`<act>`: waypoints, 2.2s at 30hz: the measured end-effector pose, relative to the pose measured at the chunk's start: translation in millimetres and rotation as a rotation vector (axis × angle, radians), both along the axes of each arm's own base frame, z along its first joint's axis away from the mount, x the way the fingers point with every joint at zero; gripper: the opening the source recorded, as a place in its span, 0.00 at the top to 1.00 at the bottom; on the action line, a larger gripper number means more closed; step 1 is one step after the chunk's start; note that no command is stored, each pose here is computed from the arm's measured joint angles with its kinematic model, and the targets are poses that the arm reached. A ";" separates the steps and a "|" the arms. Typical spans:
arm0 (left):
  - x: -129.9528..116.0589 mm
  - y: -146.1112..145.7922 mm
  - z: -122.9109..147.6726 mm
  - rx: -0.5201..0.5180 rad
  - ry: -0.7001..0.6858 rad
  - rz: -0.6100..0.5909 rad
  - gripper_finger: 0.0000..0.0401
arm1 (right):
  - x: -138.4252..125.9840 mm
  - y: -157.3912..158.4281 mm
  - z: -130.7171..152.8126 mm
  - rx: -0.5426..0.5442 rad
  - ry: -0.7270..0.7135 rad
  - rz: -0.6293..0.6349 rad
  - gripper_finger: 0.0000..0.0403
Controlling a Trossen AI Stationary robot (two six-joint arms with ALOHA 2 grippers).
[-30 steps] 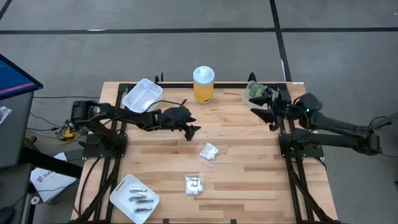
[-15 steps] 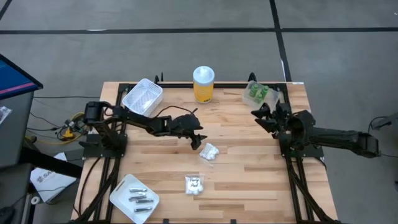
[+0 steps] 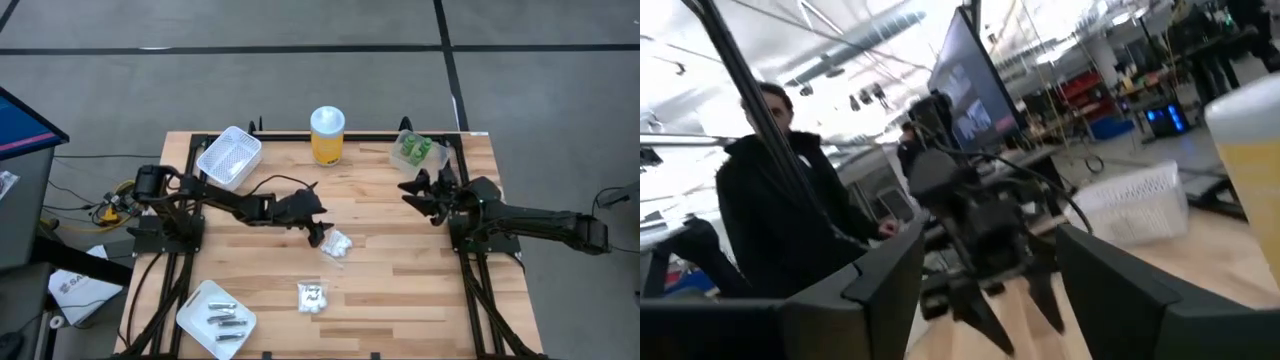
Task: Pick & Place Travel size toiletries
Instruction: Put the white cotton pack into the white basket
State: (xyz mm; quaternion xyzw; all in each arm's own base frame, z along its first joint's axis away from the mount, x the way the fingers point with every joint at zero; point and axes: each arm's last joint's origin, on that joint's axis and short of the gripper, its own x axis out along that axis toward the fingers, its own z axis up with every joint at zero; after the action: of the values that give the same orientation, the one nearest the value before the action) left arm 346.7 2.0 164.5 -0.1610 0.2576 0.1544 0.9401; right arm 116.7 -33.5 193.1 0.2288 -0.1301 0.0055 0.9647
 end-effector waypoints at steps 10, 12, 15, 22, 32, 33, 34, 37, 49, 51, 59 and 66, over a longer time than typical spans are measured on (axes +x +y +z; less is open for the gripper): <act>-0.6 -12.2 0.6 0.018 -0.015 0.068 0.36 | 2.5 -0.9 -13.9 0.040 0.139 -0.001 0.45; -0.7 -12.0 0.7 0.020 -0.017 0.081 0.36 | 2.6 -1.0 -14.9 0.045 0.149 -0.001 0.45; -0.8 -11.7 0.7 0.009 -0.022 0.098 0.36 | 2.7 -1.0 -15.2 0.046 0.152 -0.001 0.45; -0.8 -13.1 0.8 0.012 -0.023 0.098 0.36 | 3.1 2.6 -13.2 0.006 0.134 0.050 0.46; 0.4 -12.5 0.6 -0.010 -0.043 0.114 0.36 | -33.6 16.9 52.8 -0.247 -0.554 0.189 0.67; 0.6 -12.1 -0.1 -0.011 -0.043 0.114 0.36 | -34.1 15.9 51.8 -0.238 -0.531 0.192 0.69; 0.8 -12.1 -1.0 -0.013 -0.042 0.111 0.36 | -33.6 14.5 49.4 -0.227 -0.492 0.198 0.72; 3.9 -12.4 -6.5 -0.016 -0.051 0.109 0.36 | -32.9 10.6 42.3 -0.191 -0.383 0.201 0.81; 9.1 -15.0 -20.4 -0.076 -0.054 0.097 0.36 | -43.4 8.4 41.8 -0.131 -0.153 0.126 0.99; 10.2 -15.0 -18.5 -0.059 -0.071 0.087 0.36 | -41.1 8.3 33.0 -0.150 -0.046 0.104 1.00; 10.2 -15.0 -18.6 -0.056 -0.068 0.084 0.36 | -25.3 7.9 -19.7 -0.143 0.180 0.083 1.00; 8.7 -17.8 -20.7 -0.037 -0.035 0.060 0.36 | -21.9 9.5 -21.9 -0.145 0.208 0.092 1.00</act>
State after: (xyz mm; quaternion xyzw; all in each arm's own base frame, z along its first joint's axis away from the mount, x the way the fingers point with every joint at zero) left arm 355.5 -15.7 143.8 -0.1886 0.2390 0.1750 0.9363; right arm 94.7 -24.0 171.2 0.1636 -0.0180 0.0352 0.9857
